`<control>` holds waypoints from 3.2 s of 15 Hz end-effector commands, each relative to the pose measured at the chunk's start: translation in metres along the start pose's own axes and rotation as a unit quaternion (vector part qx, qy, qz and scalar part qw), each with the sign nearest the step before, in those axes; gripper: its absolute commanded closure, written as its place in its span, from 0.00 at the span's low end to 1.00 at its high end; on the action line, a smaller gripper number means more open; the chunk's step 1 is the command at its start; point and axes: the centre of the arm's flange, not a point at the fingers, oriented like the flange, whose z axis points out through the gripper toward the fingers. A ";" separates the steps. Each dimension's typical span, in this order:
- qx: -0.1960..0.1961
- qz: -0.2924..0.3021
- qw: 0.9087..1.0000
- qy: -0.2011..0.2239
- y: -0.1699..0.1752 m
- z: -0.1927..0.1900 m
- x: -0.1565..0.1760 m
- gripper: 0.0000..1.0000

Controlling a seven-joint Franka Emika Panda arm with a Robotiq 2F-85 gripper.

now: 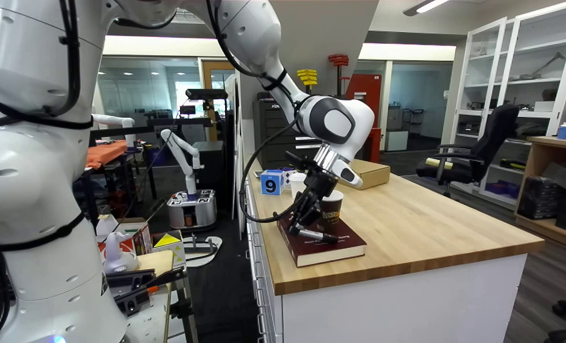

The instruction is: Remove the marker from the cup and put it on the book

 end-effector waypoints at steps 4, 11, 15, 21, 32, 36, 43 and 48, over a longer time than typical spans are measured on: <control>-0.001 -0.002 1.000 0.022 0.008 -0.005 0.005 0.94; -0.008 -0.005 1.000 0.030 0.002 -0.010 0.014 0.94; -0.011 -0.008 0.999 0.030 -0.004 -0.013 0.022 0.94; -0.011 -0.011 0.999 0.031 -0.010 -0.016 0.027 0.38; -0.007 -0.009 0.999 0.049 -0.004 -0.026 0.006 0.00; -0.016 -0.010 0.998 0.065 0.002 -0.035 -0.014 0.00; -0.014 -0.006 0.994 0.106 0.014 -0.068 -0.042 0.00; -0.005 -0.001 0.988 0.152 0.015 -0.104 -0.048 0.00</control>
